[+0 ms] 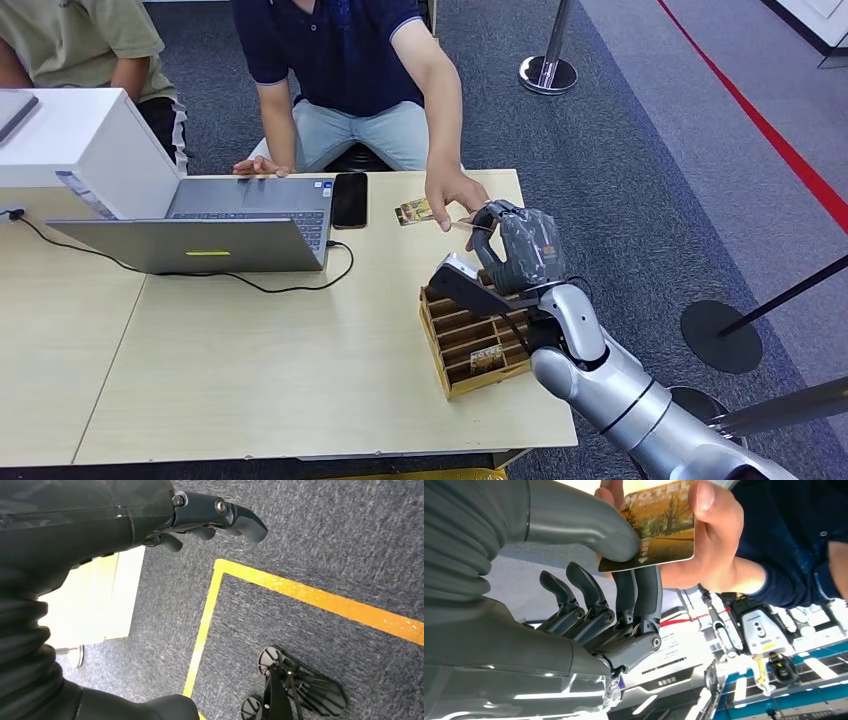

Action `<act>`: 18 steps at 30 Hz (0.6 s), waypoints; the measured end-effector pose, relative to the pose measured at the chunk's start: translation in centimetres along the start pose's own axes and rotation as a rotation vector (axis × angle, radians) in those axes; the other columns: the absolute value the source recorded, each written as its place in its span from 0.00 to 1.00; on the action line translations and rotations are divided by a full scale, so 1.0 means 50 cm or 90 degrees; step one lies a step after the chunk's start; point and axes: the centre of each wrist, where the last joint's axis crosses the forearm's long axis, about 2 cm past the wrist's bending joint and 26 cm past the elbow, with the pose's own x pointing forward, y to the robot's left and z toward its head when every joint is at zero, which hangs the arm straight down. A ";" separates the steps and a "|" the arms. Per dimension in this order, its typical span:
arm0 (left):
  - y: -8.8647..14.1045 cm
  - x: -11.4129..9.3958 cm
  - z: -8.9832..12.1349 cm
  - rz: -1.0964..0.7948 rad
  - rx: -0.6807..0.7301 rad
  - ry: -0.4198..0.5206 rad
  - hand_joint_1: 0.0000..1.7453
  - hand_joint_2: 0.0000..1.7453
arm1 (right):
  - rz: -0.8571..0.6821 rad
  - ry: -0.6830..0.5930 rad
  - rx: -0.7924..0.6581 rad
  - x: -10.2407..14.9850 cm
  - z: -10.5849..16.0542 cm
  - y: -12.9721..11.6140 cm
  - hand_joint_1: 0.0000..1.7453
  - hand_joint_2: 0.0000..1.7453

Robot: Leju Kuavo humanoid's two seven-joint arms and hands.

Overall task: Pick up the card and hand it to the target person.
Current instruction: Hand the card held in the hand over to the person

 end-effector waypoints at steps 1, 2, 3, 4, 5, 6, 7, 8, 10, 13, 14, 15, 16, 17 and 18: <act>0.000 0.000 0.000 -0.001 0.000 0.000 0.00 1.00 | 0.002 0.003 -0.001 -0.001 -0.003 0.002 0.87 1.00; 0.001 0.000 0.000 -0.001 0.001 -0.001 0.00 1.00 | 0.004 0.006 -0.001 -0.003 -0.007 0.004 0.87 1.00; 0.002 0.001 0.000 -0.002 0.001 -0.001 0.00 1.00 | 0.007 0.010 -0.001 -0.005 -0.011 0.007 0.87 1.00; 0.002 0.001 -0.001 -0.002 0.001 -0.001 0.00 1.00 | 0.009 0.013 0.001 -0.007 -0.014 0.009 0.87 1.00; 0.003 0.001 -0.001 -0.002 0.002 -0.001 0.00 1.00 | 0.011 0.016 0.002 -0.008 -0.015 0.011 0.87 1.00; 0.004 0.001 -0.001 -0.002 0.002 -0.001 0.00 1.00 | 0.012 0.018 0.004 -0.009 -0.015 0.013 0.87 1.00; 0.005 0.001 -0.001 -0.002 0.003 -0.001 0.00 1.00 | 0.013 0.020 0.005 -0.010 -0.015 0.015 0.87 1.00; 0.005 0.001 -0.002 -0.002 0.003 -0.001 0.00 1.00 | 0.014 0.021 0.007 -0.010 -0.016 0.016 0.87 1.00; 0.005 0.001 -0.002 -0.002 0.003 -0.001 0.00 1.00 | 0.015 0.024 0.009 -0.011 -0.017 0.019 0.87 1.00; 0.005 0.001 -0.002 -0.002 0.003 -0.001 0.00 1.00 | 0.018 0.028 0.013 -0.015 -0.017 0.023 0.87 1.00; 0.005 0.001 -0.002 -0.002 0.003 -0.001 0.00 1.00 | 0.019 0.029 0.014 -0.015 -0.017 0.024 0.87 1.00; 0.005 0.001 -0.002 -0.002 0.003 -0.001 0.00 1.00 | 0.020 0.030 0.015 -0.016 -0.017 0.025 0.87 1.00; 0.005 0.001 -0.002 -0.002 0.003 -0.001 0.00 1.00 | 0.020 0.030 0.015 -0.016 -0.017 0.025 0.87 1.00; 0.005 0.001 -0.002 -0.002 0.003 -0.001 0.00 1.00 | 0.020 0.031 0.016 -0.016 -0.017 0.026 0.65 1.00; 0.005 0.001 -0.002 -0.002 0.003 -0.001 0.00 1.00 | 0.020 0.031 0.016 -0.016 -0.017 0.027 0.43 1.00</act>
